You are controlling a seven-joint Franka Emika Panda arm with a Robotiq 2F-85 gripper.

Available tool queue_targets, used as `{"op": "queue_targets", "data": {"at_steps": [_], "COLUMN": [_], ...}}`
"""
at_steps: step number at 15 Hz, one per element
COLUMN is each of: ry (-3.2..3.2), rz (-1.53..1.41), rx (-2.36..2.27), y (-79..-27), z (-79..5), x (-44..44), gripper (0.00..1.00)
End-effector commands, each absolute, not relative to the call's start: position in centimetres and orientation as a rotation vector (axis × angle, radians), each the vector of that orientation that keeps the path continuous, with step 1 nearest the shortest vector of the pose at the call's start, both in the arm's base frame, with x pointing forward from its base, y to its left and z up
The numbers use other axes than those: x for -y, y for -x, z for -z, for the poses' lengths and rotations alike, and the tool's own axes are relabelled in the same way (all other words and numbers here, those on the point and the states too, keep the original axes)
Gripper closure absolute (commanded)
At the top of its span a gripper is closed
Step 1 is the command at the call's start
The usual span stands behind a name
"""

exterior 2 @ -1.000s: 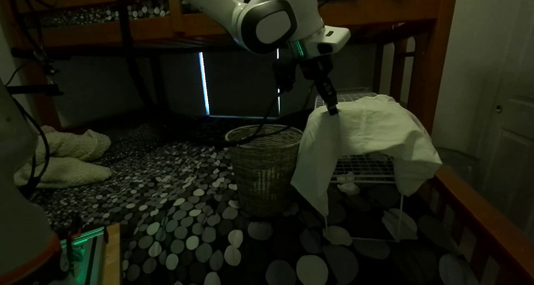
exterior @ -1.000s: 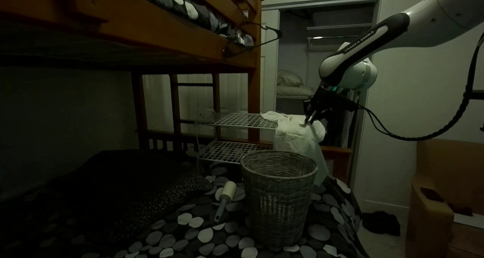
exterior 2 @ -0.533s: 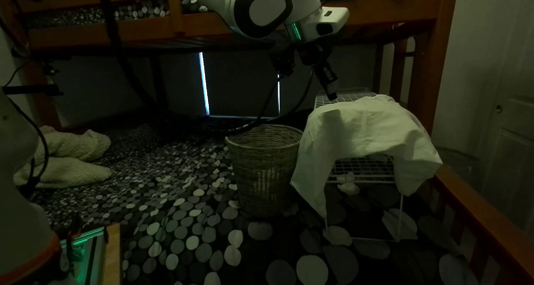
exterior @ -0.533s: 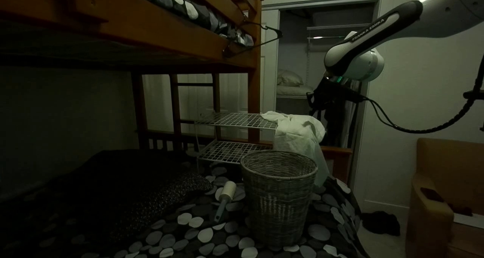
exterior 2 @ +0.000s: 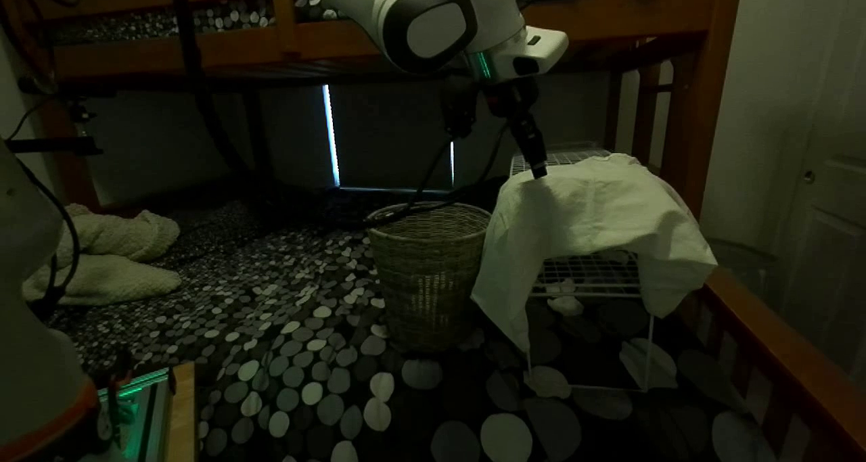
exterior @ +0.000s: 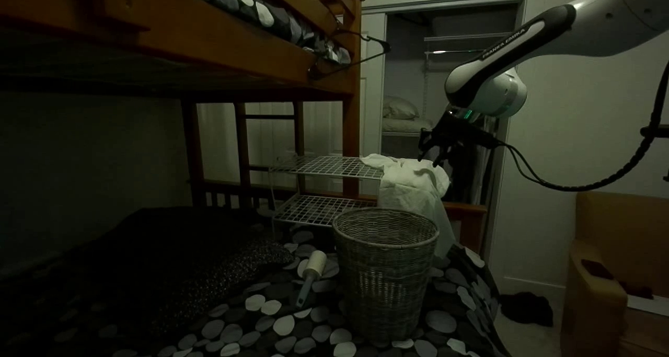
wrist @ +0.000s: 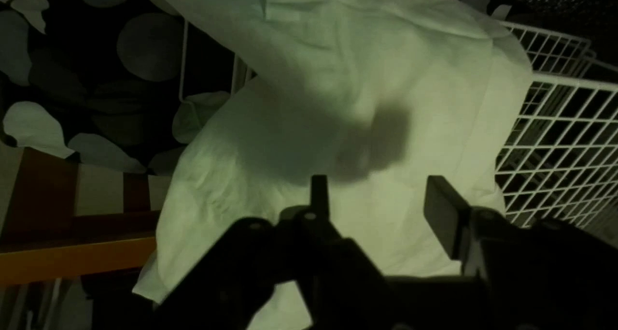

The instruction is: Move the pillowcase from the rack to the basket

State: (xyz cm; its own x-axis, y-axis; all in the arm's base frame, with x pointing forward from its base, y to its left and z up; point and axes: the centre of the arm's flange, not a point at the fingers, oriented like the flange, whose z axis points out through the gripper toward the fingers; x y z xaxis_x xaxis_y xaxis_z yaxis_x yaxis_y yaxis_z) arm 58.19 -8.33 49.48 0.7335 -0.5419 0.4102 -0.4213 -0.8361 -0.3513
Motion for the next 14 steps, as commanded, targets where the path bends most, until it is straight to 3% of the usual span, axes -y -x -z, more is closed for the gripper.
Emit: {"op": "queue_targets", "data": {"at_steps": [1, 3, 4, 5, 6, 7, 14], "ry": [2.677, 2.686, 2.677, 2.668, 2.661, 2.658, 2.665], "rz": [0.732, 0.736, 0.74, 0.738, 0.742, 0.744, 0.761], "rx": [-0.822, -0.858, -0.885, -0.904, -0.924, -0.937, -0.982], "y": [-59.4, -59.9, -60.3, -60.4, -60.5, -60.6, -61.2], "z": [-48.0, -47.6, -47.4, -47.2, -47.1, -47.1, -46.6], "x": [8.5, 8.9, 9.1, 9.3, 9.5, 9.7, 10.0], "gripper": [0.13, 0.0, 0.09, 0.26, 0.33, 0.34, 0.89]}}
